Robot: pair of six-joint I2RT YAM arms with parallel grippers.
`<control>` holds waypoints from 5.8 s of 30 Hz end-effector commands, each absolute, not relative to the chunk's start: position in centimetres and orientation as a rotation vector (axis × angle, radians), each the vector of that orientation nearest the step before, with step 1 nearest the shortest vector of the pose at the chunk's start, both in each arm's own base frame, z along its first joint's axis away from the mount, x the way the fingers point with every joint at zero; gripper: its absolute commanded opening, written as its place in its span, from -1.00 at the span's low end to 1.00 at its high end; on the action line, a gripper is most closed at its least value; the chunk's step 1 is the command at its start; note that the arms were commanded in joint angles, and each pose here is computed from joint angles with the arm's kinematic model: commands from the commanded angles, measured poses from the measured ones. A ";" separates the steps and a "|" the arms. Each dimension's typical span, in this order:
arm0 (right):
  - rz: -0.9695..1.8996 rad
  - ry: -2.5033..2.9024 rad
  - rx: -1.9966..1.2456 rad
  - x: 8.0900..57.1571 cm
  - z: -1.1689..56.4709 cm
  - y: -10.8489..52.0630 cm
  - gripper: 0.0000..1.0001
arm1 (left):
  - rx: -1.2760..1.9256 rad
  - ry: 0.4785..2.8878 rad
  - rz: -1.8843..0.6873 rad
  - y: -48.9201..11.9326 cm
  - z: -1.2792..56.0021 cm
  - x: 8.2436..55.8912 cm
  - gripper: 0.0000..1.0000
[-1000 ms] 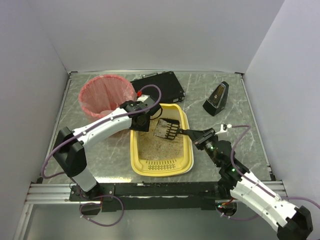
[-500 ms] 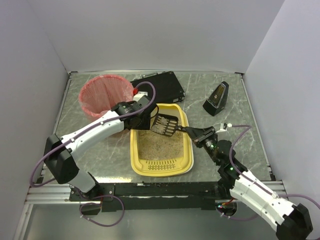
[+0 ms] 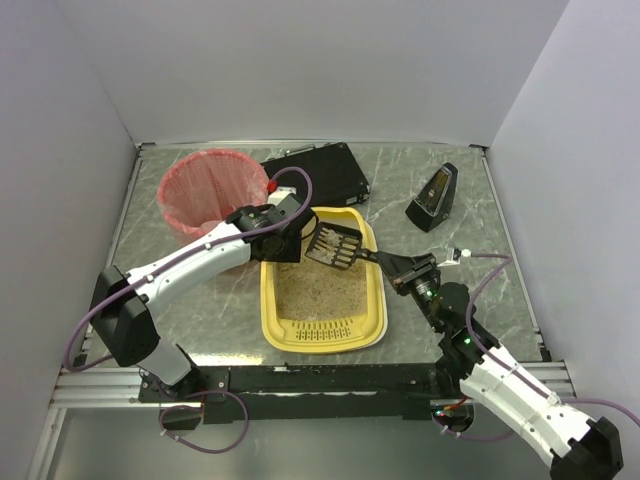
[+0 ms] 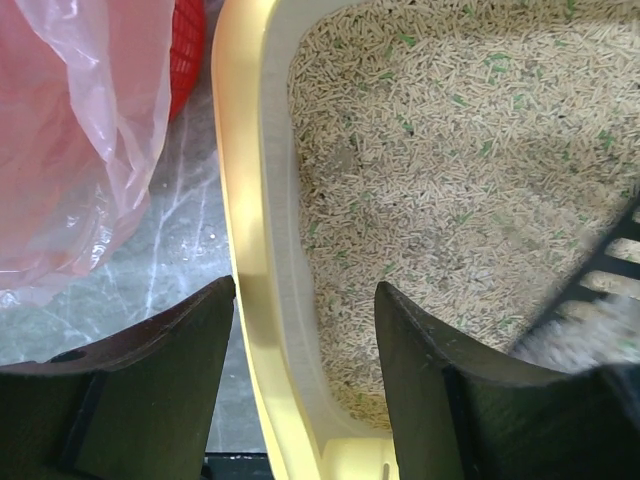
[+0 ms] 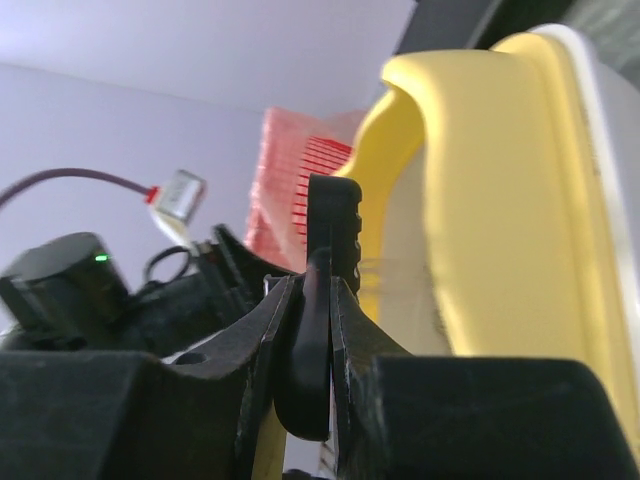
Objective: Clean the litter box
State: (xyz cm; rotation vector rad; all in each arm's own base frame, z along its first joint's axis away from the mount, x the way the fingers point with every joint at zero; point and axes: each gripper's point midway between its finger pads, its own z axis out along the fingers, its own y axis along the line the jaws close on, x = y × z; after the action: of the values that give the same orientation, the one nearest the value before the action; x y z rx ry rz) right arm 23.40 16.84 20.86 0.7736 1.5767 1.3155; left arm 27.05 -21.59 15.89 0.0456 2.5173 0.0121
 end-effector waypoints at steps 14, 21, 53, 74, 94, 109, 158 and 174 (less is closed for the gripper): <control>1.275 1.568 0.756 22.9 21.4 15.9 -1.00 | 0.020 2.525 -0.205 -25.2 16.0 27.3 0.16; 1.285 1.624 0.765 21.7 19.5 15.8 -1.00 | 0.037 2.511 -0.258 -25.6 17.0 27.1 0.25; 1.338 1.634 0.656 20.7 23.2 16.7 -1.00 | -0.147 2.347 -0.215 -21.0 22.5 26.7 0.93; 1.227 1.660 0.490 22.3 29.8 17.9 -1.00 | -0.403 2.202 -0.349 -15.8 23.3 25.0 0.94; 1.119 1.697 -0.040 33.8 41.8 35.7 -1.00 | -0.627 2.165 -0.297 -9.8 22.2 20.4 0.93; 0.462 1.497 -0.491 36.5 41.2 41.8 -1.00 | -0.591 2.213 -0.412 -12.3 20.4 20.6 0.94; 0.371 2.429 0.581 30.4 17.9 24.9 -1.00 | -0.352 2.354 -0.595 -20.7 17.2 25.8 0.94; 0.670 2.380 0.372 30.0 14.1 28.7 -1.00 | -0.330 2.386 -0.663 -22.0 15.7 25.8 0.94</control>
State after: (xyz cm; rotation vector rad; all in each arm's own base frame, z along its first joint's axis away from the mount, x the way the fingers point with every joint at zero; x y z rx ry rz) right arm 30.64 27.05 14.11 0.4610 2.4167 0.5347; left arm 25.28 -21.02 15.46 -0.3579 2.4053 -0.6057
